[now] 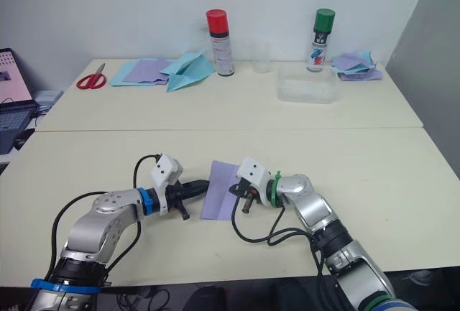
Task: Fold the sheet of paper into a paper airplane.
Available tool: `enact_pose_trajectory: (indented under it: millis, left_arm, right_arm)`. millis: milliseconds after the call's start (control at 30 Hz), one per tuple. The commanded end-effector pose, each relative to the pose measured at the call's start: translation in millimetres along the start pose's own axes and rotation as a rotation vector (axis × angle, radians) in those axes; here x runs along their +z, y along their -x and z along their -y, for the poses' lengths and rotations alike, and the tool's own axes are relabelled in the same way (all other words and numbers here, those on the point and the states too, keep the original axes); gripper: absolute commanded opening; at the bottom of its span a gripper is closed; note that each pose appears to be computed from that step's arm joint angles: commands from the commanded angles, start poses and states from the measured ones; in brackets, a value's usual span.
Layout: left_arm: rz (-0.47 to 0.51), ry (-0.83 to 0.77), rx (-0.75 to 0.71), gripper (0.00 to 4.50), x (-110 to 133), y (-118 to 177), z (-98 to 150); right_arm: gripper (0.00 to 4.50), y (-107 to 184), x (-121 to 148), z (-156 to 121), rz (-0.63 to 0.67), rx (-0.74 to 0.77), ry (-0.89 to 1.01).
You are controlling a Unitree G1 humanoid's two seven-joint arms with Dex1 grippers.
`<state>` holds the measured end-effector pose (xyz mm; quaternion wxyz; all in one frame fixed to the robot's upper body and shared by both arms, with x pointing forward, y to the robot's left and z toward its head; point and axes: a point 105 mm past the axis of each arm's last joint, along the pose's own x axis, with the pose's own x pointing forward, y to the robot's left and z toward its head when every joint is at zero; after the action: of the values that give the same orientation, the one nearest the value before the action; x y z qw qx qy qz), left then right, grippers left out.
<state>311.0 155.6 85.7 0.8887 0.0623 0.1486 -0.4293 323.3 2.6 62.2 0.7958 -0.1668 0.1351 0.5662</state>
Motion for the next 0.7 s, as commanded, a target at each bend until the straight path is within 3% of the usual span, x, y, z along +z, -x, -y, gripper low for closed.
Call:
enact_pose_trajectory:
  millis: [33, 267, 433, 600, 700]
  left_arm:
    - [0.018, -0.042, -0.032, 0.05, 8, -8, 9]
    - [0.005, -0.048, -0.045, 0.05, 4, -17, 12]
    - [0.014, -0.056, -0.052, 0.00, 7, -19, 11]
    - [0.030, -0.086, -0.050, 0.00, 14, -19, 9]
    - [0.071, -0.091, -0.061, 0.00, 26, -22, 12]
  right_arm:
    - [0.00, 0, -26, 1, -0.093, -0.032, -0.061]
    - [0.00, 11, -8, 8, -0.048, -0.051, -0.109]
    - [1.16, 29, 12, 12, -0.025, -0.042, -0.185]
    - [3.02, 38, 37, 10, 0.036, -0.021, -0.418]
    - [3.02, 39, 47, 6, 0.065, 0.005, -0.598]
